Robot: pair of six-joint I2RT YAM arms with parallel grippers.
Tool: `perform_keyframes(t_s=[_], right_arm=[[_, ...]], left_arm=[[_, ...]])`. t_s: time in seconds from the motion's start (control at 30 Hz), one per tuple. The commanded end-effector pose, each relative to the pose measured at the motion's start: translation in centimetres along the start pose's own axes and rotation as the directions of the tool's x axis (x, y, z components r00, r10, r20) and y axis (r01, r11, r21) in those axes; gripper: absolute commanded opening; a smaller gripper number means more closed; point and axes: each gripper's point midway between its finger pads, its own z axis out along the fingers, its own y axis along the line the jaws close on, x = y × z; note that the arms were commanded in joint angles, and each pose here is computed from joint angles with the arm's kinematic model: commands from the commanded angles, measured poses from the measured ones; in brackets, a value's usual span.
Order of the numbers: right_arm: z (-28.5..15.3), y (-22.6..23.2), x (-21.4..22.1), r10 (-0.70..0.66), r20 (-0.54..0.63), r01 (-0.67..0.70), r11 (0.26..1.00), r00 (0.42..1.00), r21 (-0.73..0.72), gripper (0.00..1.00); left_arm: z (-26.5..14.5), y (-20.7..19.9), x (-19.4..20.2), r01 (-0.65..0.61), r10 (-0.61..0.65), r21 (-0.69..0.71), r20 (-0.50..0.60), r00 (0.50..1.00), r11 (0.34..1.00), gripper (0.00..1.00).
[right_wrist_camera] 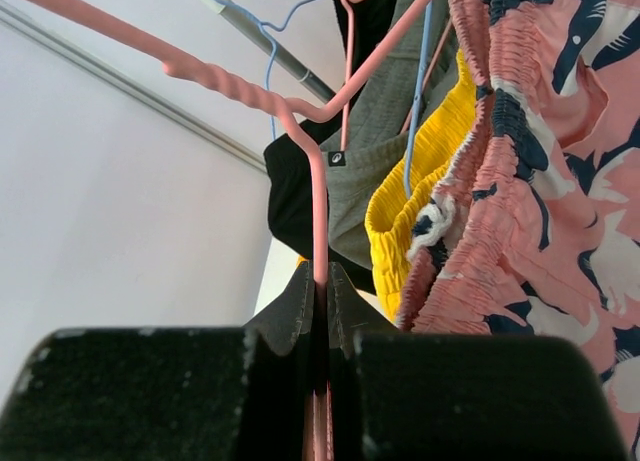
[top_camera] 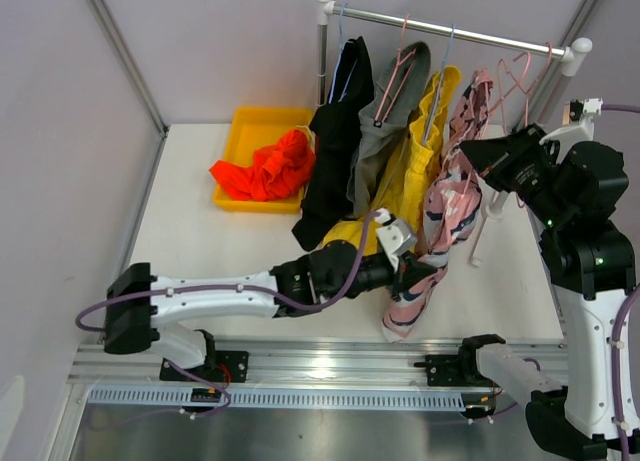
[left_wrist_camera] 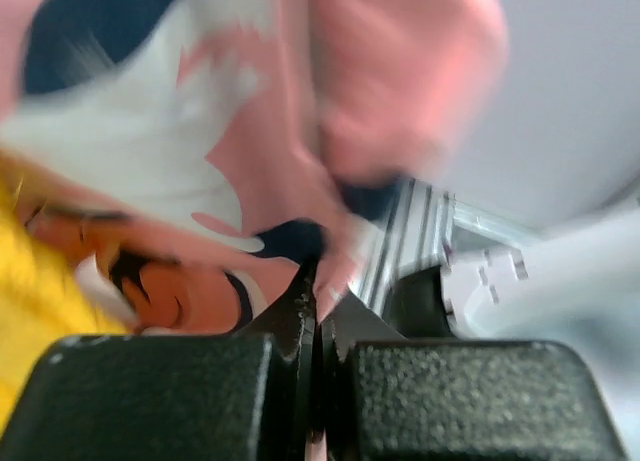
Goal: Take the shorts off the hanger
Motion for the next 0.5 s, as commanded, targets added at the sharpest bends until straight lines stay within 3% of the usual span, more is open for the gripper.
perform_keyframes(t_s=[0.0, 0.1, 0.13, 0.23, 0.27, 0.47], right_arm=[[-0.3, 2.0, -2.8, -0.06, 0.086, 0.064, 0.997, 0.994, -0.043, 0.0], [1.4, 1.3, -3.7, -0.09, 0.077, 0.091, 0.996, 0.993, -0.001, 0.0], [1.3, 1.7, -4.3, -0.098, 0.089, 0.099, 0.995, 0.991, -0.002, 0.0], [2.2, 1.0, -5.3, -0.108, 0.096, 0.106, 0.994, 0.989, 0.028, 0.0], [2.1, 1.2, -5.7, -0.107, 0.107, 0.105, 0.994, 0.988, 0.025, 0.0], [1.1, 1.5, -5.1, -0.043, 0.085, 0.042, 0.999, 0.995, 0.014, 0.0]], left_arm=[[-4.7, -3.2, -2.0, -0.004, 0.002, 0.029, 0.064, 0.998, 1.0, 0.0], [-8.7, -5.0, 0.3, -0.022, 0.021, 0.013, 0.018, 1.0, 1.0, 0.0], [-9.9, -4.9, 2.7, -0.027, 0.028, 0.01, -0.027, 0.999, 1.0, 0.0], [-12.6, -6.4, 2.9, 0.03, -0.029, 0.038, -0.016, 0.999, 0.999, 0.0], [-13.3, -6.1, 5.2, 0.029, -0.027, 0.032, -0.061, 0.998, 0.999, 0.0], [-13.1, -3.7, 6.3, 0.052, -0.057, -0.097, -0.055, 0.997, 0.994, 0.0]])
